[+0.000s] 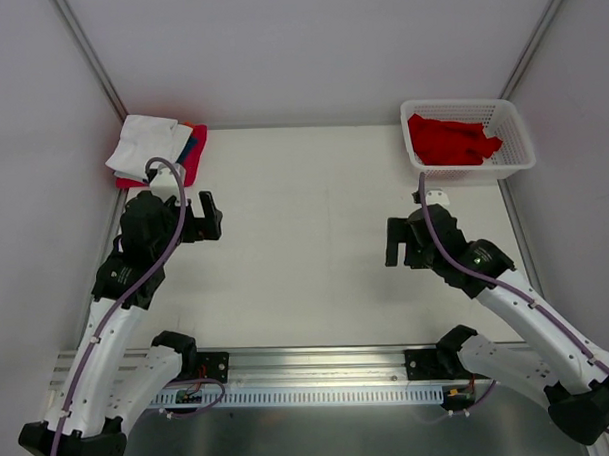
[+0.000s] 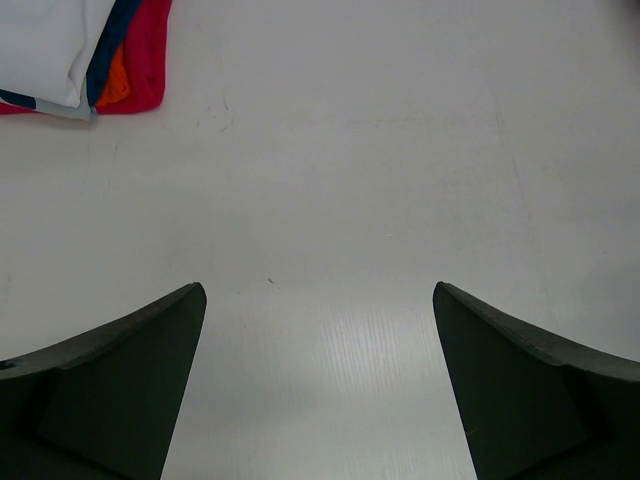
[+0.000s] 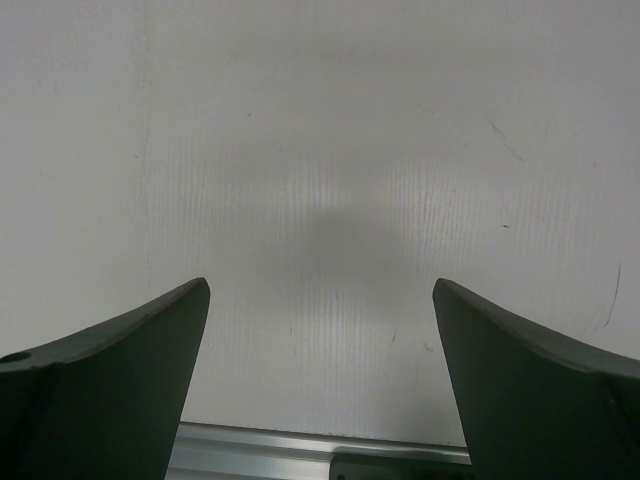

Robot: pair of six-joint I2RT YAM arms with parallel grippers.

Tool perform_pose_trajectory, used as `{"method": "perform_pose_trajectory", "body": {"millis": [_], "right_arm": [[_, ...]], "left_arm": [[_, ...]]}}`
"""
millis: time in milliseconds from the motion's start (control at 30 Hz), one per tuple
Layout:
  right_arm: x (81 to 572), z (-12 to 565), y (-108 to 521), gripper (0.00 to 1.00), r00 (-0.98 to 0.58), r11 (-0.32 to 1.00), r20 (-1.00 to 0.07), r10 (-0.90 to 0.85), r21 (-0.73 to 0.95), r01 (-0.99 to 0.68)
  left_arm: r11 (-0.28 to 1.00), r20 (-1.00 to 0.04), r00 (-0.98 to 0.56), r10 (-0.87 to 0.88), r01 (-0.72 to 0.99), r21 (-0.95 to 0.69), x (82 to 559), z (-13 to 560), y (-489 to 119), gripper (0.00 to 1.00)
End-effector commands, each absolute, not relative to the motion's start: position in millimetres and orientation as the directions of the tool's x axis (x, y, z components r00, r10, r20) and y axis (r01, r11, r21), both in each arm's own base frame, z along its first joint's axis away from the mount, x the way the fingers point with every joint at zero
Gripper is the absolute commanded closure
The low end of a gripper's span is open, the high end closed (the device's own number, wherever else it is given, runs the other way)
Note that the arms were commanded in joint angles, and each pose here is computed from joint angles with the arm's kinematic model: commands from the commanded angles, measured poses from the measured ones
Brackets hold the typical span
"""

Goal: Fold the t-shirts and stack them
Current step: Neatly place the folded tshirt to the corner

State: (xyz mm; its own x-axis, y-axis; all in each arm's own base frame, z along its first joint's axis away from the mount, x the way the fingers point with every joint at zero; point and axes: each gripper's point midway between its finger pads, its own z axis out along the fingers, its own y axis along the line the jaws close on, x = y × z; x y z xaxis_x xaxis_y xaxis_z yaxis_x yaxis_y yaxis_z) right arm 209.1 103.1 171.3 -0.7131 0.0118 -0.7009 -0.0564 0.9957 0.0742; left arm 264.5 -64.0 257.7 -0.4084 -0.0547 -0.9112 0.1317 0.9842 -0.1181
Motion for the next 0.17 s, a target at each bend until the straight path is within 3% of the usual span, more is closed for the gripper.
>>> {"method": "perform_pose_trajectory", "body": {"millis": [0, 133], "right_arm": [[210.0, 178.9, 108.6, 0.0, -0.693, 0.992, -0.72, 0.034, 0.11, -0.066], [209.2, 177.9, 107.6, 0.01, -0.694, 0.992, -0.719, 0.035, 0.109, -0.064]], "left_arm": [[0.985, -0.912, -0.406, -0.055, 0.126, -0.116, 268.3, 260.2, -64.3, 0.01], [0.988, -0.907, -0.415, -0.064, 0.101, -0.116, 263.9, 263.2, -59.7, 0.01]]}}
